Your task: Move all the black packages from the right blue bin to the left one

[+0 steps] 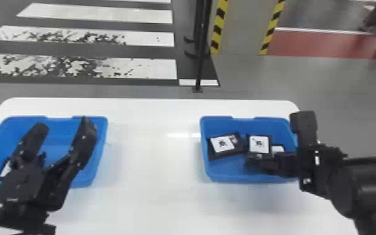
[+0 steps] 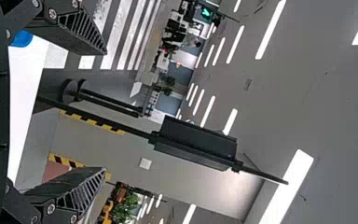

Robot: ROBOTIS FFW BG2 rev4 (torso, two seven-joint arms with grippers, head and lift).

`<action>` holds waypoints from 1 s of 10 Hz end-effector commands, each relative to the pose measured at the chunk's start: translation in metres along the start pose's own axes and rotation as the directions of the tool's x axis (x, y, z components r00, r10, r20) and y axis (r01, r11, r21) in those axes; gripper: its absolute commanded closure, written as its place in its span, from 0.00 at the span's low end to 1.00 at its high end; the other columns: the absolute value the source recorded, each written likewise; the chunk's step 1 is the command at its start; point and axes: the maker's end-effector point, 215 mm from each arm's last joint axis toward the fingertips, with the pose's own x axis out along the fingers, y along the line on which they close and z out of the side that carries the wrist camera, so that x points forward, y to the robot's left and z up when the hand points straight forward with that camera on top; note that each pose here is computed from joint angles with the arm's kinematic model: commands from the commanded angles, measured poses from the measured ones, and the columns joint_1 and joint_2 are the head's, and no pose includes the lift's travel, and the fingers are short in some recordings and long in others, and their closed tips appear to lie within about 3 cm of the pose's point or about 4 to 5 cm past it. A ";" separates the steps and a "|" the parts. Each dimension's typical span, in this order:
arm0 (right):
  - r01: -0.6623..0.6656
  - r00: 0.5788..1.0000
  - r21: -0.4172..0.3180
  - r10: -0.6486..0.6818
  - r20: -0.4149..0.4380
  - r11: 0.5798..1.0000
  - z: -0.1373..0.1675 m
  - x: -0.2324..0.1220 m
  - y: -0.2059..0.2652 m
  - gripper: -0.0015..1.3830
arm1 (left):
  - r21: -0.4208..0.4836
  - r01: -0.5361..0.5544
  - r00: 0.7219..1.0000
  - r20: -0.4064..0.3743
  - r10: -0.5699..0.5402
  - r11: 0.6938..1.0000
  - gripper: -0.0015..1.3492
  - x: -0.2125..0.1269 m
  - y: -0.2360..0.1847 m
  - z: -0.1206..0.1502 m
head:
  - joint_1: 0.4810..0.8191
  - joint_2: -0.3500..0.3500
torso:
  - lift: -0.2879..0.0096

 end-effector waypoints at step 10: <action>0.052 0.998 0.017 -0.051 -0.046 0.998 -0.013 0.031 -0.003 0.44 | 0.010 -0.027 1.000 0.006 0.027 1.000 0.12 -0.006 0.013 -0.001 | 0.63 0.38 | 0.50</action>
